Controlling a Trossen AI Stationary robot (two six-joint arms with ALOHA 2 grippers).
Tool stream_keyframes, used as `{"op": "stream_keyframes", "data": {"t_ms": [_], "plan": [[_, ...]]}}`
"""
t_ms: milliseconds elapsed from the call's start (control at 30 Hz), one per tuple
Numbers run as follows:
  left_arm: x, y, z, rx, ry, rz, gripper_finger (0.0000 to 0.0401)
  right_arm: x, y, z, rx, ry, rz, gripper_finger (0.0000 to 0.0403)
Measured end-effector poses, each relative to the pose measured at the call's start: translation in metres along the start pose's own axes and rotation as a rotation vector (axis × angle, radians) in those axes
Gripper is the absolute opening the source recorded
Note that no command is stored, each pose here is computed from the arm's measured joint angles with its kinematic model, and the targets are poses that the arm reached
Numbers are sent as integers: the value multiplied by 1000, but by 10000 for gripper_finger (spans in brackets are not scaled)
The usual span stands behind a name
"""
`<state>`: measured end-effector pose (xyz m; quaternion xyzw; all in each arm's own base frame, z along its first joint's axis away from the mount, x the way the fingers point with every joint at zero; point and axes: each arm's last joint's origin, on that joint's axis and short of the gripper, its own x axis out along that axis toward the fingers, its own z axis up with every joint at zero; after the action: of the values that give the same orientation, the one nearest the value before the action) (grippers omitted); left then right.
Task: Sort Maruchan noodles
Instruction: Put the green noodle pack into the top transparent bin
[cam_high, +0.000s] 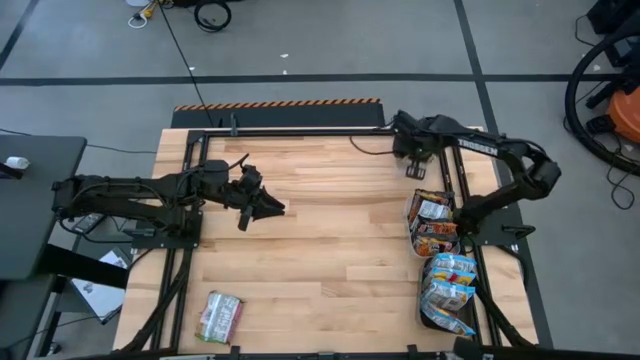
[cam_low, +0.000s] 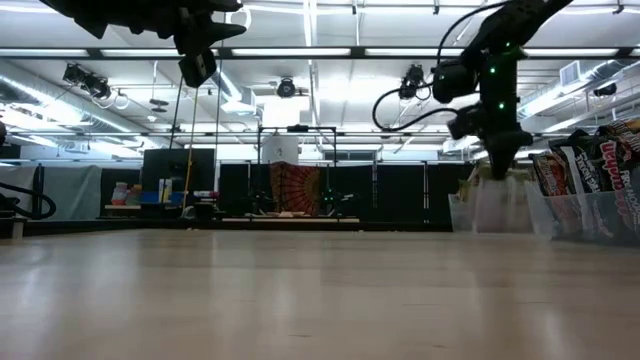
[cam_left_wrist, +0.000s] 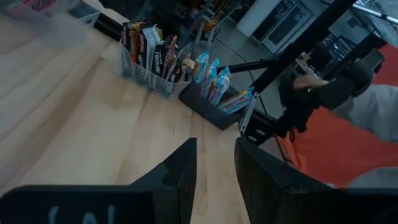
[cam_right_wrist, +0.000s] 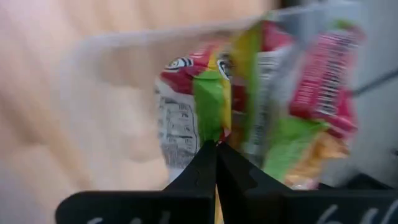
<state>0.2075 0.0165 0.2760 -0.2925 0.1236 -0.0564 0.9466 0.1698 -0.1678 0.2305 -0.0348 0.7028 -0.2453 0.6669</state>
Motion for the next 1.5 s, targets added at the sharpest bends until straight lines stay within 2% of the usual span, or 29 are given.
{"op": "stream_keyframes", "data": {"t_ms": [100, 300, 500, 667, 967, 1300, 1500], "plan": [[0, 0, 0, 23, -1, 1, 114, -5, -13, -4, 6, -1, -109, 4], [0, 1, 0, 49, -15, 25, 114, 2, -38, -8, 115, -44, -167, 4], [0, 1, -1, 47, -6, 33, 114, 11, -47, -12, 158, -54, -113, 7], [0, 3, -3, 40, 17, 46, 114, 12, -47, -13, 155, -51, -110, 12], [0, 3, -3, 38, 22, 49, 114, -2, -40, -21, 127, -61, -72, 57], [0, 3, -3, 39, 22, 49, 114, -17, -42, -30, 162, -111, -109, 93], [0, 3, -3, 38, 22, 49, 114, -18, -42, -32, 120, -106, -112, 113]]}}
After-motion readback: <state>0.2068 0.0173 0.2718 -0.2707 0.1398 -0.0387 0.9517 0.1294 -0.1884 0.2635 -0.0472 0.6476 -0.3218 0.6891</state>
